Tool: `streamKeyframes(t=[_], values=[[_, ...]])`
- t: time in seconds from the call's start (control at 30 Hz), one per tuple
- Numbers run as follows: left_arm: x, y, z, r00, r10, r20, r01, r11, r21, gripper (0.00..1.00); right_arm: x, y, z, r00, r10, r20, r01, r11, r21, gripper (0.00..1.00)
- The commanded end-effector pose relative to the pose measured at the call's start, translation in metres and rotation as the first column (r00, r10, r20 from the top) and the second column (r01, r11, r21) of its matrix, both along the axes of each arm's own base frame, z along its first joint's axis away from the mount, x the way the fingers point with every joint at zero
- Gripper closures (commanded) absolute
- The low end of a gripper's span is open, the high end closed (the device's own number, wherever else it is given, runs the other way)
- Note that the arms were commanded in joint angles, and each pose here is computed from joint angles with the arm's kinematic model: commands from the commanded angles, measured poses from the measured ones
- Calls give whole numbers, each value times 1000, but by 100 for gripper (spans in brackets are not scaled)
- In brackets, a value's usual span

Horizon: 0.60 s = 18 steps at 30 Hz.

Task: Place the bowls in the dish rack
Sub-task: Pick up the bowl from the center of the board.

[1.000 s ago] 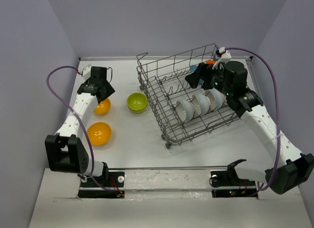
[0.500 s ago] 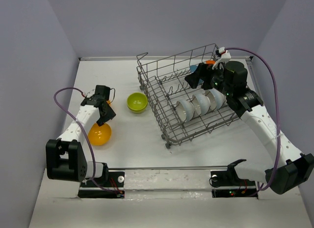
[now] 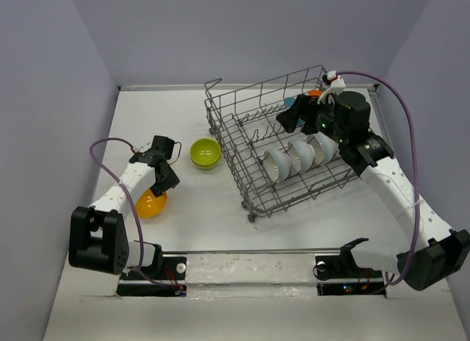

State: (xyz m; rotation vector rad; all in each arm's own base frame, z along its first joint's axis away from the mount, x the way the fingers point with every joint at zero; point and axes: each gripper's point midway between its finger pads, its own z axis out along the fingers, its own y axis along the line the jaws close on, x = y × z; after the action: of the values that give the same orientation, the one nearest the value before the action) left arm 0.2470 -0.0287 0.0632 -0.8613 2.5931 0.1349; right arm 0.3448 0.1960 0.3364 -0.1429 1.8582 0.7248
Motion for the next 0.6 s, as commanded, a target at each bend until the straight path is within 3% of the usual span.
streamKeyframes(t=[0.0,0.47,0.57], values=[[-2,-5,-7,1000,0,-14,0,1000,2,48,-2,3,12,999,17,48,-18,1000,24,5],[-8,1,-13,997,15,-74,-11,998,54,50,-4,2,9,999,19,45,-20,1000,18,4],[-8,0,-15,996,9,-84,-5,999,50,56,-4,2,8,999,18,44,-19,1000,16,4]])
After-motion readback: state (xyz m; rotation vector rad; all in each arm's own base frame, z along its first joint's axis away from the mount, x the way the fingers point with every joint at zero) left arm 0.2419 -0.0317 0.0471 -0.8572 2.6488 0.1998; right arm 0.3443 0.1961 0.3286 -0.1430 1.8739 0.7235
